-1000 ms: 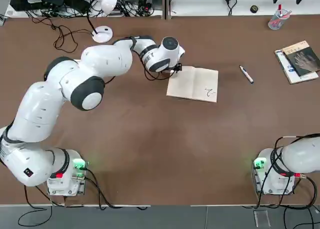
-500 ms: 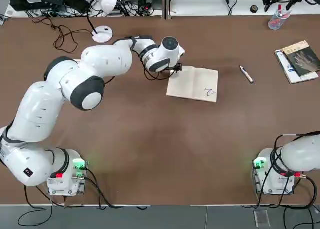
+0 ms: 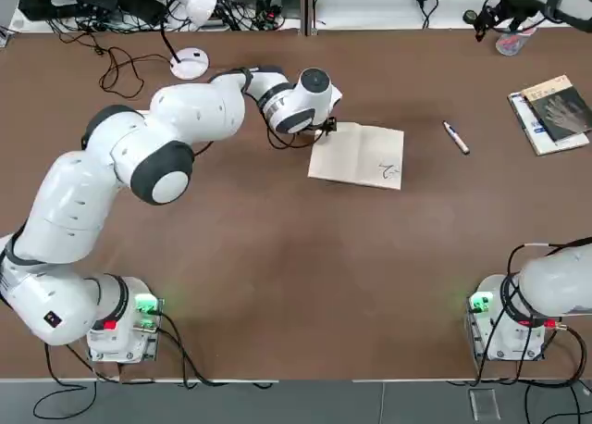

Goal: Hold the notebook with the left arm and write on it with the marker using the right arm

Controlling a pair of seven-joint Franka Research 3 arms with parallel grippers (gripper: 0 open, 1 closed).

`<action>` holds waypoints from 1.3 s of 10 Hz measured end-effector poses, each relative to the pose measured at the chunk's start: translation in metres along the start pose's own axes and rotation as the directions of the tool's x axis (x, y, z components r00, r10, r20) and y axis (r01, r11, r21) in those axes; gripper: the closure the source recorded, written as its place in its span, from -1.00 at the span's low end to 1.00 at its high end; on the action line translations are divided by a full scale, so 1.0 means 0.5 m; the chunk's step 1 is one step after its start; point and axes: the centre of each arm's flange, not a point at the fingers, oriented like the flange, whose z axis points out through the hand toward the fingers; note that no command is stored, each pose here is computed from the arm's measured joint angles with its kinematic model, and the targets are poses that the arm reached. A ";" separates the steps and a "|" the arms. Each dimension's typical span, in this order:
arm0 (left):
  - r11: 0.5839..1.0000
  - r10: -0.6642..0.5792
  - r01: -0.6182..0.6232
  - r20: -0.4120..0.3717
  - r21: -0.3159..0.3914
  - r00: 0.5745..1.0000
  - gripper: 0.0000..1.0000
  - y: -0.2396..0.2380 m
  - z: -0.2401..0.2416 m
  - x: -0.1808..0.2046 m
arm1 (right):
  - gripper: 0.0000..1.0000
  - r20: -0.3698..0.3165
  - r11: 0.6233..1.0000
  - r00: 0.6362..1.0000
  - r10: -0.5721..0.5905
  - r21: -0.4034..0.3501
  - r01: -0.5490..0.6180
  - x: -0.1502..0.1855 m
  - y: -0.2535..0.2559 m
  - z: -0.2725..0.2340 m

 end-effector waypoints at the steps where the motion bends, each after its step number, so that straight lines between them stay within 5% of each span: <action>1: 1.000 0.000 0.000 0.000 0.000 1.000 -1.00 0.000 0.000 0.000 | -1.00 -0.001 0.999 0.999 -0.053 0.004 0.053 -0.006 -0.004 0.026; 7: 1.000 0.001 -0.001 0.000 0.000 1.000 -1.00 0.000 0.001 0.000 | -1.00 -0.011 0.978 0.984 -0.179 0.109 0.179 -0.078 -0.057 0.212; 13: 1.000 0.001 -0.001 0.000 0.000 1.000 -1.00 0.000 0.001 0.000 | -1.00 0.097 0.966 0.975 -0.199 0.188 0.178 -0.179 -0.085 0.354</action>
